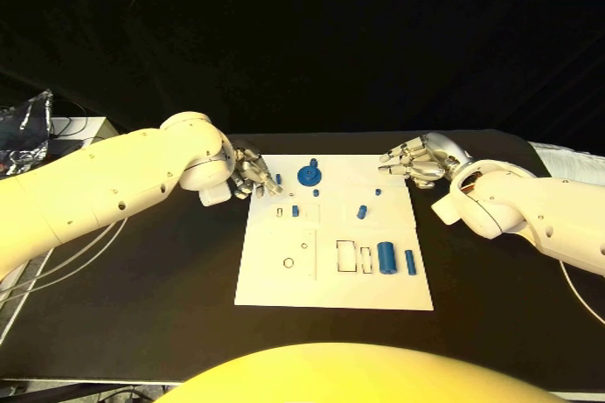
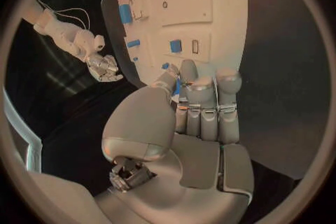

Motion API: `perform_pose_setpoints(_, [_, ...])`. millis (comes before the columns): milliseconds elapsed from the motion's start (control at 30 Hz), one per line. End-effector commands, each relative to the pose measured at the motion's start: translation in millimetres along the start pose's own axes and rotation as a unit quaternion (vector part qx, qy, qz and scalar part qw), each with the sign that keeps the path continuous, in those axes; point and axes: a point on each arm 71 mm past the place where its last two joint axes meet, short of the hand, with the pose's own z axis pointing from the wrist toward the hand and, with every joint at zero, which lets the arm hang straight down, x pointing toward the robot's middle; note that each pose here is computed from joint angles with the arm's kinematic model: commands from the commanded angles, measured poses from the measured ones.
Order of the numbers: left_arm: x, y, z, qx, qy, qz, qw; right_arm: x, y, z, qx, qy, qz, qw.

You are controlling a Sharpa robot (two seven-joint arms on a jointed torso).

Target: Assemble the parts on the task board

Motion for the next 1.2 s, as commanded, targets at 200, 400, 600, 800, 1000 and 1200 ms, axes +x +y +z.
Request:
perform_pose_setpoints(200, [15.0, 2.4, 7.4, 0.021, -0.025, -0.02, 0.999, 1.4, 2, 0.0, -0.008, 0.002, -0.002, 1.0])
perform_pose_setpoints(400, [28.4, 1.8, 12.4, 0.027, -0.031, -0.02, 0.999, 1.7, 2, 0.2, -0.008, 0.002, -0.002, 1.0])
perform_pose_setpoints(600, [35.7, -1.0, 15.3, 0.031, -0.035, -0.02, 0.999, 2.2, 2, 0.5, -0.008, 0.002, -0.002, 1.0])
perform_pose_setpoints(800, [39.2, -3.4, 17.0, 0.032, -0.032, -0.018, 0.999, 2.6, 2, 0.8, -0.008, 0.003, -0.001, 1.0])
perform_pose_setpoints(1000, [41.8, -4.7, 18.3, 0.028, -0.023, -0.008, 0.999, 3.0, 3, 0.9, -0.008, 0.004, -0.001, 1.0])
perform_pose_setpoints(1200, [43.5, -3.6, 19.0, 0.022, -0.015, 0.005, 1.0, 2.9, 3, 0.8, -0.008, 0.004, -0.001, 1.0])
